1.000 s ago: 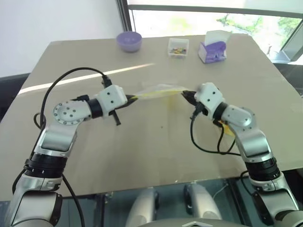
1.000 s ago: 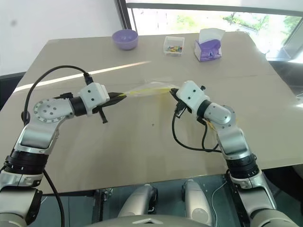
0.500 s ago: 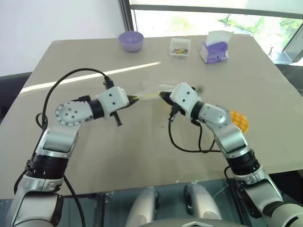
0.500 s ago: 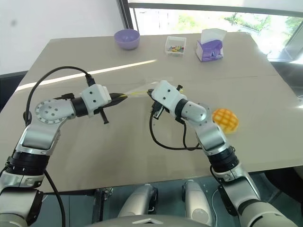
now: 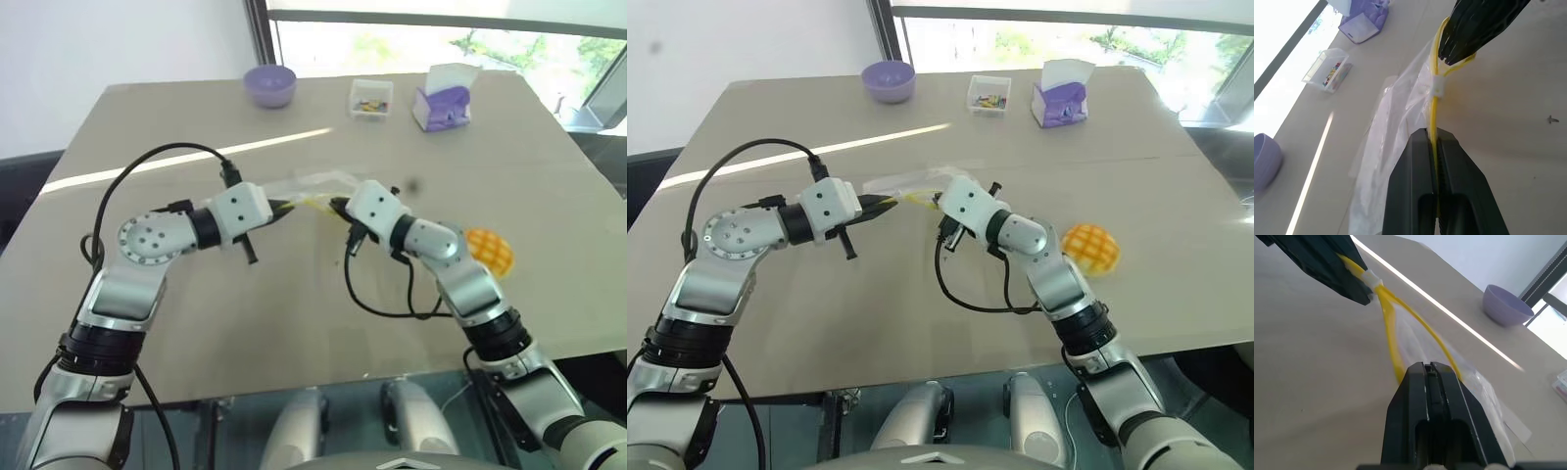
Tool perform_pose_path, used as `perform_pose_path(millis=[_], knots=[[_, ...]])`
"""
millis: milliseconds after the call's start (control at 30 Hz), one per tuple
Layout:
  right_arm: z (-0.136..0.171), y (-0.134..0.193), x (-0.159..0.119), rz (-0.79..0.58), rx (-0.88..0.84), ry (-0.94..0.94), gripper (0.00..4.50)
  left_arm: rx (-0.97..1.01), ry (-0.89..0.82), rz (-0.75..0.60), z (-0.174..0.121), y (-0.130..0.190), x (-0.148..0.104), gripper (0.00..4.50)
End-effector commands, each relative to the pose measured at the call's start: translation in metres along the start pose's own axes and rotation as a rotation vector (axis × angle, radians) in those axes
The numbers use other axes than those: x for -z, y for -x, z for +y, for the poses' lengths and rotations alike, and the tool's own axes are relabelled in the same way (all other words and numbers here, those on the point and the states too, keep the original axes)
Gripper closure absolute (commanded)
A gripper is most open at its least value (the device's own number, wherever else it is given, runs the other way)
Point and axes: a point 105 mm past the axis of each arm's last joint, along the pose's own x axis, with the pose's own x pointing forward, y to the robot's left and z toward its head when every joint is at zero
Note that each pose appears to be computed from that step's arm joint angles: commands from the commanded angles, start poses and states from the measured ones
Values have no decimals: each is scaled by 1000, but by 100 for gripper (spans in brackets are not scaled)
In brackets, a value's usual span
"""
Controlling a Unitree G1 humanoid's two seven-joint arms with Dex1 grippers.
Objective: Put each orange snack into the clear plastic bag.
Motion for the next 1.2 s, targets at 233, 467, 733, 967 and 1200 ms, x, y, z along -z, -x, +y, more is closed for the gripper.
perform_pose_path(millis=[233, 467, 733, 967, 1200], knots=[[-9, -16, 25, 89, 139, -361, 443, 57, -89, -41, -19, -4, -12, 450], [10, -24, 15, -3, 96, 138, 443, 59, -24, -28, -24, 0, -4, 450], [24, -30, 16, -86, 68, 122, 443, 74, 28, 28, -33, 9, 17, 450], [19, -44, 35, -14, 131, 18, 443, 72, 54, 0, -35, 9, 12, 450], [17, -38, 69, 116, 100, 382, 443, 45, 61, 20, -29, 14, 19, 450]])
